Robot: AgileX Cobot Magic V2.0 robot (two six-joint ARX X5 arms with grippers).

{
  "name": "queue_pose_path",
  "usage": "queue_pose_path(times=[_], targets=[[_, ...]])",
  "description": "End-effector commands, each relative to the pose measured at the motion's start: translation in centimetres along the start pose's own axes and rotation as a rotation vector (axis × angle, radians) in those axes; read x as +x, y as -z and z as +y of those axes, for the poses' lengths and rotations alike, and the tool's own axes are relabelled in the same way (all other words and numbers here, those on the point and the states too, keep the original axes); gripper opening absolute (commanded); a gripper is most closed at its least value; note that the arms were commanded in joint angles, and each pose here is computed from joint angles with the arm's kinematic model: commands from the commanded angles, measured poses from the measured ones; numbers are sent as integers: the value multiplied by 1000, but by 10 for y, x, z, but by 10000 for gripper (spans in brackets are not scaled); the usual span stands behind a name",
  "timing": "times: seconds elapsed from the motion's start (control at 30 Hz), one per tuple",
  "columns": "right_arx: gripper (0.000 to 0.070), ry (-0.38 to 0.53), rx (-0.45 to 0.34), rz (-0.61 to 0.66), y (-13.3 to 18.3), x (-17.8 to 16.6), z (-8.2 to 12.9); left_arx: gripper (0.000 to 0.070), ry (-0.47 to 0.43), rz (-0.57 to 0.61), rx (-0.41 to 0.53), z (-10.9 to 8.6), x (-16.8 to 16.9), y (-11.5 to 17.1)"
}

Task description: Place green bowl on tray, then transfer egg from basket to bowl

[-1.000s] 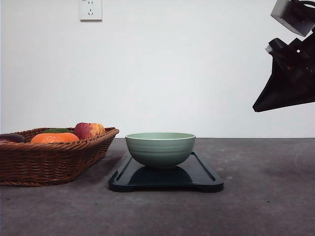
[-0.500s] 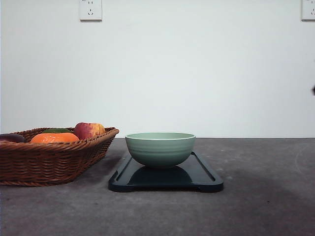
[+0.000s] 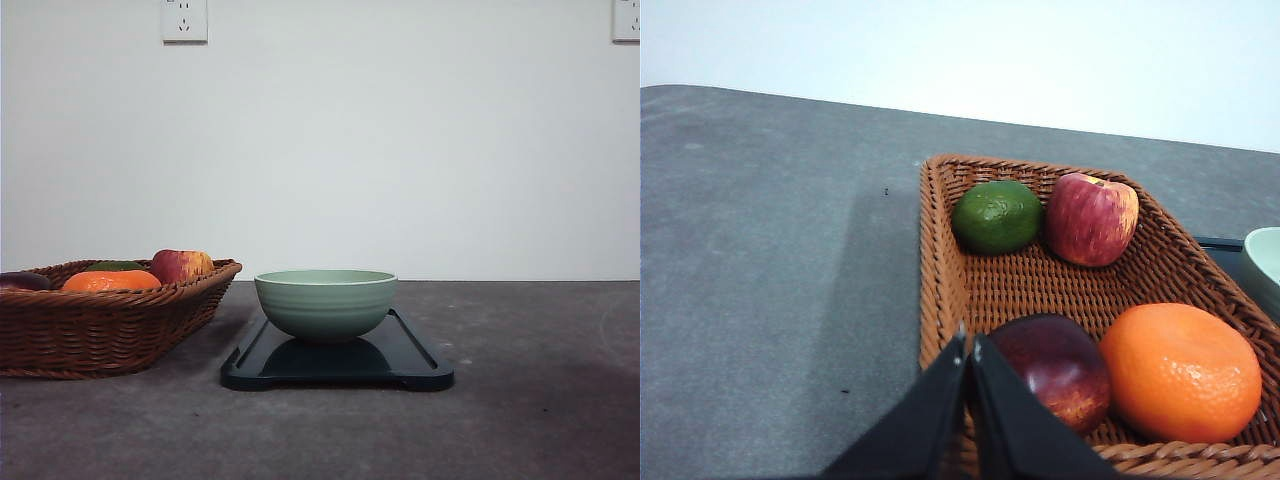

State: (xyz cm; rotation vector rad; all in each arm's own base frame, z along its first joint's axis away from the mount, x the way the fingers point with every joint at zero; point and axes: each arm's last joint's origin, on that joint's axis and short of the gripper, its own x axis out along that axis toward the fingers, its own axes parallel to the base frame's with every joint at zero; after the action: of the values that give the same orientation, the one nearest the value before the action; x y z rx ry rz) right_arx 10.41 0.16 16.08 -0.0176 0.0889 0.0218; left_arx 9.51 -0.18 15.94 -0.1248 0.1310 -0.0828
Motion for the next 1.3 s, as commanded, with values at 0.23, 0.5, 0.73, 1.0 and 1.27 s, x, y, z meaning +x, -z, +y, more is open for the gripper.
queue_pose_path(times=[0.23,0.5,0.73,1.0,1.27], targets=[[3,17,17,-34,0,-7,0,0,-3,6,-1,1,2,5],[3,10,17,-34,0,-7,0,0,-3,6,-1,1,2,5],[3,10,17,-53,-2,-7,0,0,-3,6,-1,1,2,5],[3,10,17,-54,-2,-7,0,0,-3,6,-1,1,2,5],[3,10,17,-53,-2,-7,0,0,-3,5,-1,1,2,5]])
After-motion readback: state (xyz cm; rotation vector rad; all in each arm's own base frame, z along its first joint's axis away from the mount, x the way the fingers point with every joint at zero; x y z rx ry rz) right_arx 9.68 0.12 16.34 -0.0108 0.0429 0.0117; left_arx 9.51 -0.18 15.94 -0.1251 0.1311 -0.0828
